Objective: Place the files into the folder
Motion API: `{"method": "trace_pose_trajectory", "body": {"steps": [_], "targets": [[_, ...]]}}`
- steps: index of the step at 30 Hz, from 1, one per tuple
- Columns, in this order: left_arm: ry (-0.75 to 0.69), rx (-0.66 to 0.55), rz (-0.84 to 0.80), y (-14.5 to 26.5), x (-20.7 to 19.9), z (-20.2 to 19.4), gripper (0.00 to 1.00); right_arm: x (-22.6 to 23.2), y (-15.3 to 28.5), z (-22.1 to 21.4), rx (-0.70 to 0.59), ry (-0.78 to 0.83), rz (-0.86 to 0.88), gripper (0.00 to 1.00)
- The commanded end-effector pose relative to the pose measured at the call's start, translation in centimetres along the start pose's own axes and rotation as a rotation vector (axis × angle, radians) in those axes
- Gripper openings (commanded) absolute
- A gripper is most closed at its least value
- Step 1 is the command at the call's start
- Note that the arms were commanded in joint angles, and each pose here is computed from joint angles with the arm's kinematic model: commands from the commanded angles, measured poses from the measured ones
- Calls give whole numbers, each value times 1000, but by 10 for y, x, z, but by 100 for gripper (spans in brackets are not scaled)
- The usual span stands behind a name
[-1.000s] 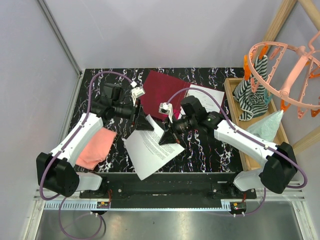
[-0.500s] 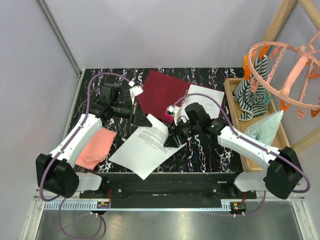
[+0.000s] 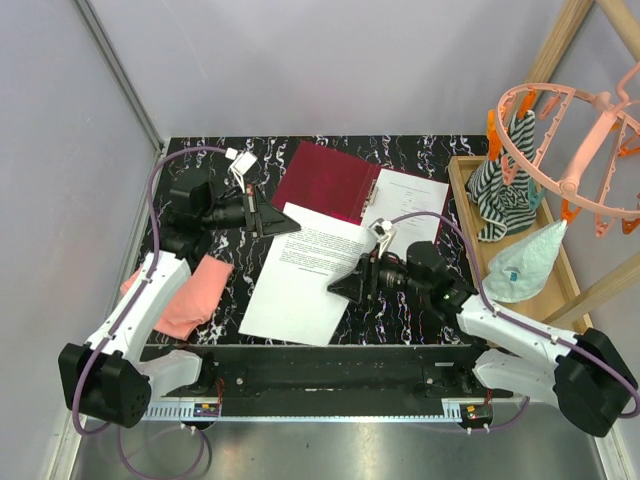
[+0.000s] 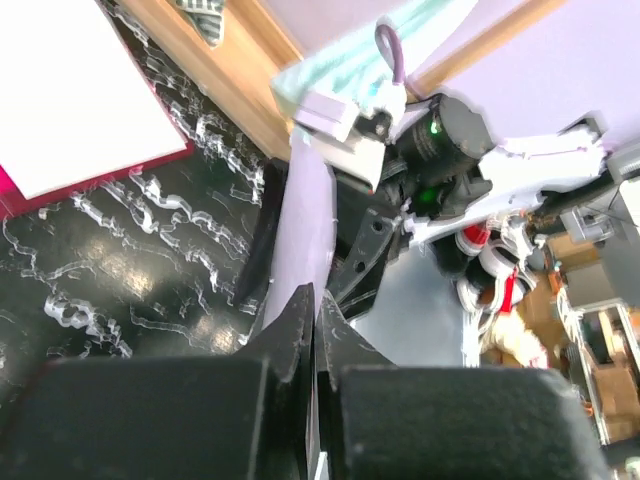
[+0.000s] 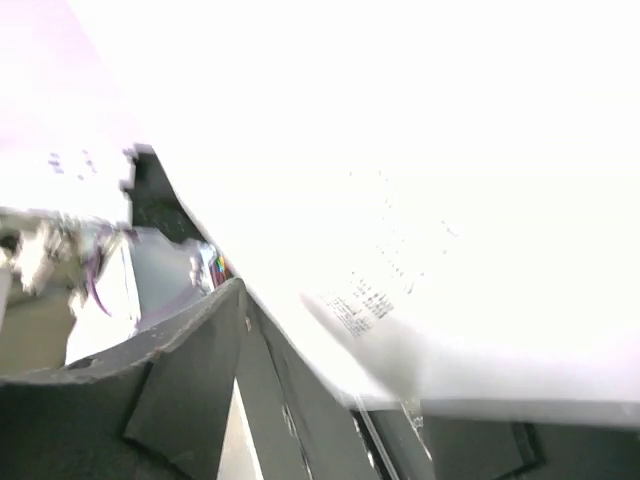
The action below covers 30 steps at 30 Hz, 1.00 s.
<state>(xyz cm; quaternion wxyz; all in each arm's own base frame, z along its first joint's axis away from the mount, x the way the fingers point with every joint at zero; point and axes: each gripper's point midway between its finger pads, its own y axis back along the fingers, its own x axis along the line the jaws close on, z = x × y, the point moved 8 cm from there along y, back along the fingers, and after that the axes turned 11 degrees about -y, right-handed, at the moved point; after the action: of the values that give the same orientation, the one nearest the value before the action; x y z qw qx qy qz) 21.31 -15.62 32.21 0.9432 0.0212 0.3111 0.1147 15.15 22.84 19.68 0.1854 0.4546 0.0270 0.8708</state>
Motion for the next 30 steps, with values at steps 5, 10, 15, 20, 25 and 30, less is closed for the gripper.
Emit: {"method": "trace_pose_trajectory", "body": {"steps": [5, 10, 15, 20, 25, 30], "targets": [[94, -200, -28, 7, -4, 11, 0, 28, 14, 32, -292, 12, 94, 56], [134, -247, -7, 11, -1, 12, 0, 26, 15, 27, -311, -26, 118, 51], [159, -296, 20, 15, 3, 14, 0, 19, 14, 26, -322, -64, 79, 37], [206, -299, 94, 14, 12, 11, 31, 5, 8, 34, -348, -100, -89, 0], [159, -201, 580, 31, 44, 4, 68, -19, 17, 64, -289, -25, -494, 0], [171, -220, 741, 36, 62, 4, 74, -46, 39, 107, -229, 10, -674, 0]]}}
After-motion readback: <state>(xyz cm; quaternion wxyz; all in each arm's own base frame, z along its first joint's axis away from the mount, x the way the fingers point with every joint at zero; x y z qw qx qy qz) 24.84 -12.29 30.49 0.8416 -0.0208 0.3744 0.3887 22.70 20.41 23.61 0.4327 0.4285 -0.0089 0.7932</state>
